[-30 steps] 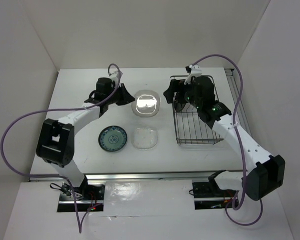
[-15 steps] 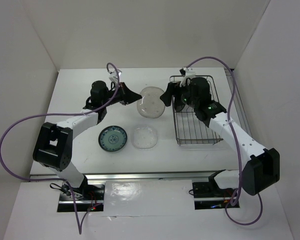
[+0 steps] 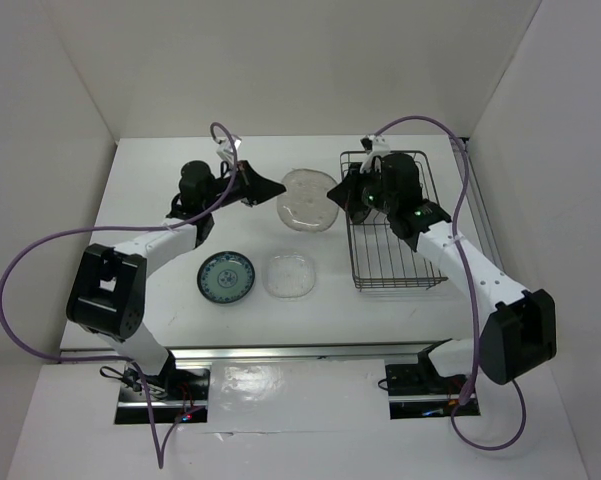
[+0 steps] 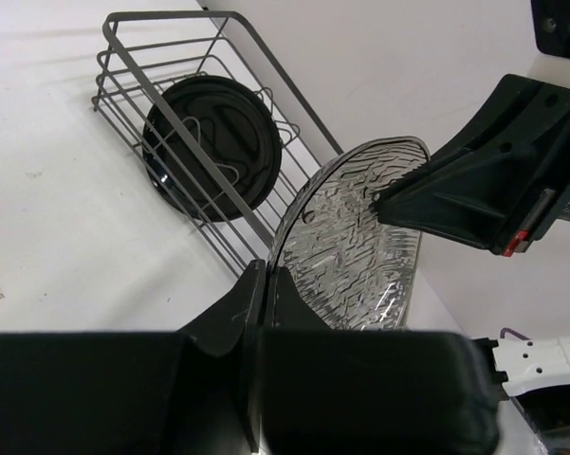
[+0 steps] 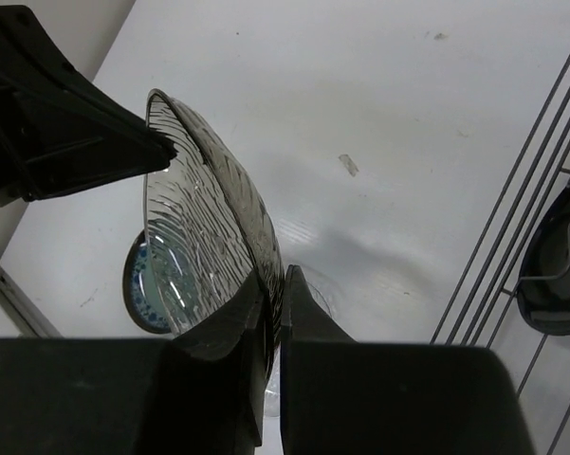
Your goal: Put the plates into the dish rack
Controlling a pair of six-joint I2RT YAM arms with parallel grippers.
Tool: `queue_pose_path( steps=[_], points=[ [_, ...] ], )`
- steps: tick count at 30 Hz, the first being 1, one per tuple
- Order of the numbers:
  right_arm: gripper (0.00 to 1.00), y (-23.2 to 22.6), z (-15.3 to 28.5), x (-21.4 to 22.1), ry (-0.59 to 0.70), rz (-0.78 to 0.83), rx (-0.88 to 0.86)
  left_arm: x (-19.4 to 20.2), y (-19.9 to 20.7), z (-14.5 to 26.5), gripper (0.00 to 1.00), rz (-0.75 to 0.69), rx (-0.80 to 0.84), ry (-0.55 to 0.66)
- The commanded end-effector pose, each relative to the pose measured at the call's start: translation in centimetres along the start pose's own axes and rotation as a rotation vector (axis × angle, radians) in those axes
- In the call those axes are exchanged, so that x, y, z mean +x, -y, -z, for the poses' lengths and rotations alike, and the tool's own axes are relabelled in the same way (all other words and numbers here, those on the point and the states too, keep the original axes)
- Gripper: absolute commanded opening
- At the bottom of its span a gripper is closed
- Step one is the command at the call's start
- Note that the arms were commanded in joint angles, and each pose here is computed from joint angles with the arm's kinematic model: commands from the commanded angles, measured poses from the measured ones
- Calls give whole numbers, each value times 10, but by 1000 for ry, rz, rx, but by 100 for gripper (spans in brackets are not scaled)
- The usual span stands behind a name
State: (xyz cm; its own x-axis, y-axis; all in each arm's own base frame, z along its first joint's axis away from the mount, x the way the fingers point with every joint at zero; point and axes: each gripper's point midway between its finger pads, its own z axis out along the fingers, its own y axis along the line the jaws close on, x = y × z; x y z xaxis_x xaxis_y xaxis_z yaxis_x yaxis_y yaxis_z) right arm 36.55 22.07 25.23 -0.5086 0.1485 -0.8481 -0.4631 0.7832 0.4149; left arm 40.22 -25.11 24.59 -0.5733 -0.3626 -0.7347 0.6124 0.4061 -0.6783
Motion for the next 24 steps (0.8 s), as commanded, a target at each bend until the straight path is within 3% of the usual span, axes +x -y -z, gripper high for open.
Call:
queue_pose_path(
  steps=[1, 3, 4, 5, 11, 15, 19, 24],
  points=[
    [0, 1, -1, -17, 54, -17, -8, -20, 6, -5, 20, -4, 24, 37],
    [0, 24, 8, -20, 53, -25, 146, -23, 2, -7, 58, 8, -13, 25],
    [0, 31, 17, -38, 97, -22, 222, -29, -5, -6, 88, -17, -68, 41],
    [0, 59, 27, -48, 139, -28, 380, -18, -17, -2, 100, 25, -148, -8],
    [0, 115, 103, -96, 268, 18, 798, -15, -48, 25, 100, 4, -485, -40],
    [0, 147, 140, -107, 298, 55, 1024, -5, -53, 46, 100, 20, -581, -26],
    [0, 164, 140, -104, 293, 71, 1084, 4, -47, 57, 100, 4, -635, -16],
    [0, 180, 108, -87, 219, 68, 1066, 14, -45, 62, 100, -12, -684, -39]
  ],
)
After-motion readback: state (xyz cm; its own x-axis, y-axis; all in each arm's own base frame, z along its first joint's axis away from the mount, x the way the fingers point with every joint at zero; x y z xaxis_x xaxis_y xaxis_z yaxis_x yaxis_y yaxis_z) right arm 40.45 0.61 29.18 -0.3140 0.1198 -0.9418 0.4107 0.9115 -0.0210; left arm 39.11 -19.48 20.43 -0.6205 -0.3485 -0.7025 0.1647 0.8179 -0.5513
